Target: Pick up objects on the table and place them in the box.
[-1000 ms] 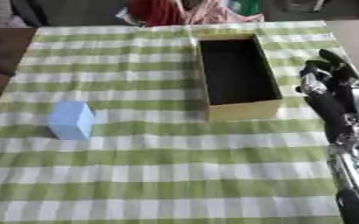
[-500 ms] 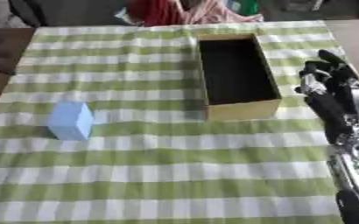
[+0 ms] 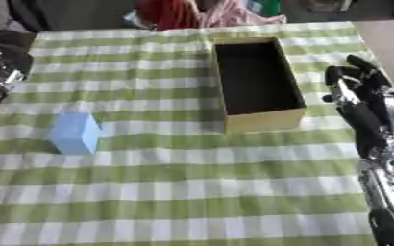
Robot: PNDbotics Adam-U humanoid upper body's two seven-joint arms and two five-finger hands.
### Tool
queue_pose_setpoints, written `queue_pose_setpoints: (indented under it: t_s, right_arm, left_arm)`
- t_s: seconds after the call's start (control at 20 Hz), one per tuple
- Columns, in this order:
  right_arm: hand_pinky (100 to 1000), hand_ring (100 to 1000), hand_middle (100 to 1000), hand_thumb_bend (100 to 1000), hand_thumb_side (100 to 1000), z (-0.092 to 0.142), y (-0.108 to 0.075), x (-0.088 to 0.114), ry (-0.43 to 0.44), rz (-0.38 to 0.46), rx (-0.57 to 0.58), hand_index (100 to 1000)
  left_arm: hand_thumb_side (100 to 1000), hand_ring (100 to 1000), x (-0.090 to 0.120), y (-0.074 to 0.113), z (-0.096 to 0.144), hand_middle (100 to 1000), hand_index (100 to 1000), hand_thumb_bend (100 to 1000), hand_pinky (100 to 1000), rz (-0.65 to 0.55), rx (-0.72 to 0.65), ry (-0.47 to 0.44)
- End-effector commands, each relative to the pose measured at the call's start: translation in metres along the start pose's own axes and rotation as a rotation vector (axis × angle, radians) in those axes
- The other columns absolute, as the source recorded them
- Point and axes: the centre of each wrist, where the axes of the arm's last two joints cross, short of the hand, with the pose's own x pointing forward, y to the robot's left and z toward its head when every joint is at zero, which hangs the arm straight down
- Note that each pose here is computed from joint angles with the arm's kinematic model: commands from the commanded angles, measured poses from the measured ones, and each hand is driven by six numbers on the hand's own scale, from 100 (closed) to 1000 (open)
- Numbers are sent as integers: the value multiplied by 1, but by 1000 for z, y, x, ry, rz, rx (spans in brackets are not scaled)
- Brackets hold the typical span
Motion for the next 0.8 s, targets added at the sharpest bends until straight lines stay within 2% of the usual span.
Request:
queue_pose_setpoints:
  t_s: [0.05, 0.45, 0.8]
  right_arm:
    - [572, 735, 702, 392, 416, -4, -4, 6, -25, 24, 8, 870]
    - [573, 736, 703, 349, 429, -3, -3, 4, -8, 29, 18, 874]
    - [573, 736, 702, 330, 427, -2, -3, 2, 1, 31, 20, 875]
  left_arm:
    - [417, 700, 5, 16, -7, 726, 820, 344, 582, -125, -78, -4]
    - [303, 700, 5, 22, -33, 715, 808, 399, 655, -460, -387, 54]
    - [294, 704, -4, 13, -45, 711, 813, 454, 682, -592, -530, 99]
